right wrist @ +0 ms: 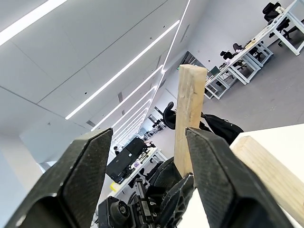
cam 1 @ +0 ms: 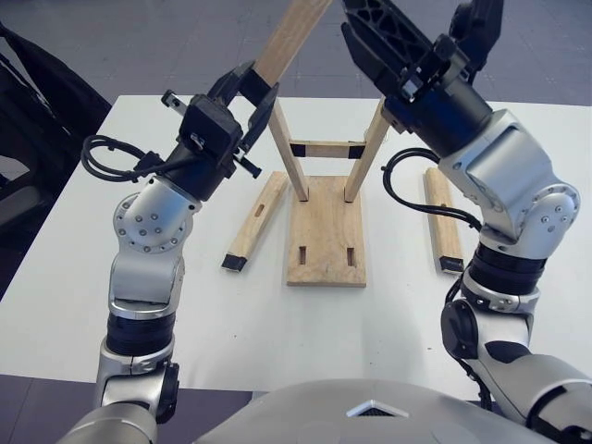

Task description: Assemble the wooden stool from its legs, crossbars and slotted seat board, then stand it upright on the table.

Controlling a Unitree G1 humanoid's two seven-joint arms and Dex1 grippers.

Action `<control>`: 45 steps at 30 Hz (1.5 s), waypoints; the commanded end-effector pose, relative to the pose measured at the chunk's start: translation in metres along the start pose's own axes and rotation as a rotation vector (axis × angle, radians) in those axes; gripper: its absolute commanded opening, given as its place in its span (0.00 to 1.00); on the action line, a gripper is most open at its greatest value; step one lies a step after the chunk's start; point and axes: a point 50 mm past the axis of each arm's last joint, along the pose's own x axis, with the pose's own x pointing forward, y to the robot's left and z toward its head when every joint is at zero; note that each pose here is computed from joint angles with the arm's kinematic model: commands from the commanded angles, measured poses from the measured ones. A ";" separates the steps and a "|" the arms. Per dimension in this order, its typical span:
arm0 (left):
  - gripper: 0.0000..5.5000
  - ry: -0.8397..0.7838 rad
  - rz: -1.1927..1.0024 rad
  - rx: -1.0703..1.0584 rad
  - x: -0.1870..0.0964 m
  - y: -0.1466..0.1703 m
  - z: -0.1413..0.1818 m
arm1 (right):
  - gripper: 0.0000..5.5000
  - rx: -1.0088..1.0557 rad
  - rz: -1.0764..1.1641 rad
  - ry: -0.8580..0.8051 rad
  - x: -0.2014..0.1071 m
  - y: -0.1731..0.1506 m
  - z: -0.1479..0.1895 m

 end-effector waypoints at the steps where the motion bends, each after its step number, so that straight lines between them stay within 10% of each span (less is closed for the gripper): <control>1: 0.24 -0.037 -0.036 -0.012 0.001 -0.006 0.005 | 0.51 -0.020 -0.007 -0.005 0.000 -0.001 0.002; 12: 0.24 -0.084 -0.127 -0.034 0.002 -0.019 0.015 | 0.51 -0.029 -0.026 -0.030 0.007 -0.011 0.007; 25: 0.24 -0.072 -0.145 -0.157 0.002 -0.021 0.011 | 0.09 -0.085 0.038 0.017 0.007 -0.005 0.007; 33: 0.24 -0.066 -0.220 -0.285 0.001 -0.028 0.013 | 0.07 -0.263 0.112 0.079 0.004 0.003 0.014; 40: 0.46 -0.062 -0.208 -0.083 -0.003 -0.024 0.008 | 0.07 -0.235 0.053 0.026 0.001 -0.006 0.022; 45: 0.47 0.118 -0.343 -0.001 -0.043 -0.046 -0.032 | 0.07 -0.297 -0.151 -0.010 -0.040 -0.027 0.044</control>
